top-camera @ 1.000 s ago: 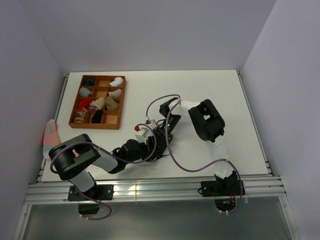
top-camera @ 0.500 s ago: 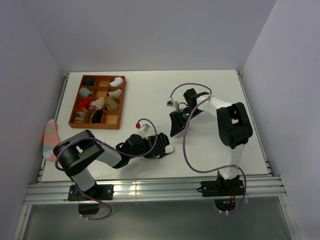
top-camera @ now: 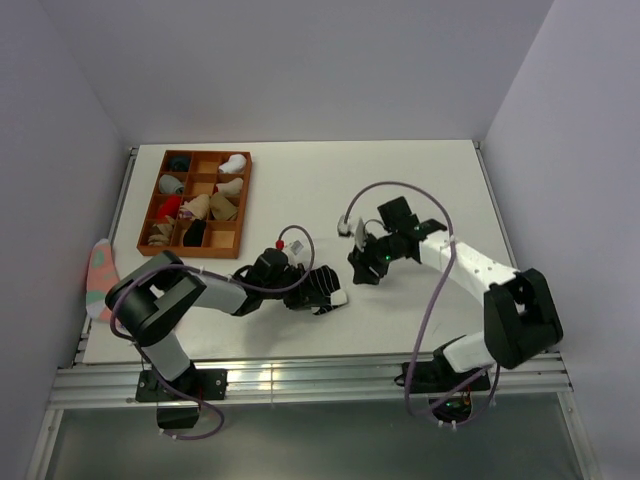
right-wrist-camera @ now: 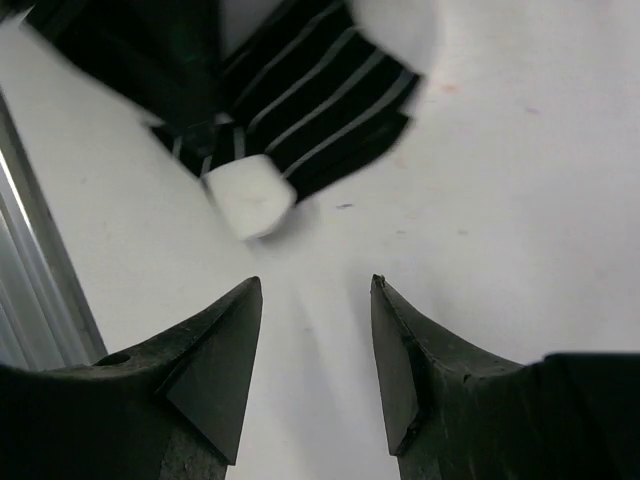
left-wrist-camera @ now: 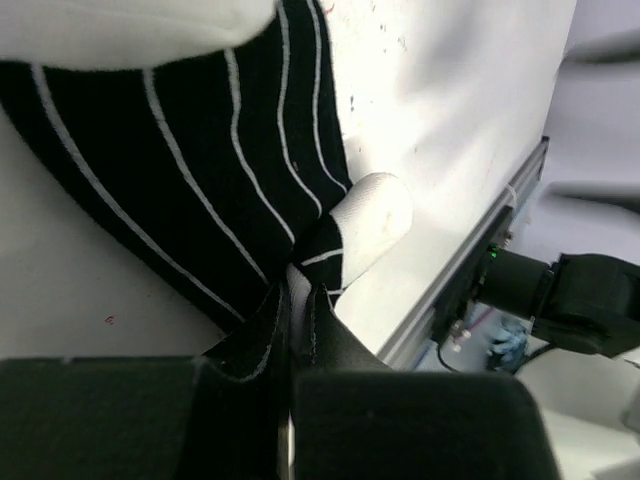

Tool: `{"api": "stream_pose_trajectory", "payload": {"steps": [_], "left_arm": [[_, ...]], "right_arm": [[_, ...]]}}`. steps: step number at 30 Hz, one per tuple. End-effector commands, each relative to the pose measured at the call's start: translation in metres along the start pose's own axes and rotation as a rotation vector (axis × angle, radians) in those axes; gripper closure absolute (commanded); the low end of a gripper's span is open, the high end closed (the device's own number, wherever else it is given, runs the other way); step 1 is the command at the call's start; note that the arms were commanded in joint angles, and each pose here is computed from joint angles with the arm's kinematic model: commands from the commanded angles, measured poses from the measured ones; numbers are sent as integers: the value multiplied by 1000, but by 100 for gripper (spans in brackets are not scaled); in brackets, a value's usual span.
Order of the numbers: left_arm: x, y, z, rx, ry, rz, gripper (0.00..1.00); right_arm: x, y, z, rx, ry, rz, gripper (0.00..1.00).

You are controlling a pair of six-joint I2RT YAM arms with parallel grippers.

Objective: Roll the socks
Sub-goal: Roll the sock at the center of the board.

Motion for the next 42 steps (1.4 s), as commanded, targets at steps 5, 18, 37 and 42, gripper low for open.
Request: {"api": "stream_pose_trajectory", "payload": {"steps": [5, 18, 37, 42], "left_arm": [[48, 31, -12, -103, 283, -168, 100], [52, 26, -12, -47, 367, -236, 100], [45, 21, -9, -22, 379, -248, 100], [44, 18, -11, -9, 383, -238, 99]], "right_arm": [[10, 49, 23, 113, -48, -539, 44], [32, 79, 52, 83, 15, -730, 49], [54, 92, 77, 82, 126, -819, 58], [54, 88, 83, 109, 150, -817, 59]]}}
Point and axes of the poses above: each gripper's point midway between its finger pads, its own z axis out along the fingers, its own y axis along the line the jaws close on, x = y × z, the point moved 2 cm from there along -z, back along the fingers, and after that the axes turned 8 degrees about z, right-handed, at the moved point
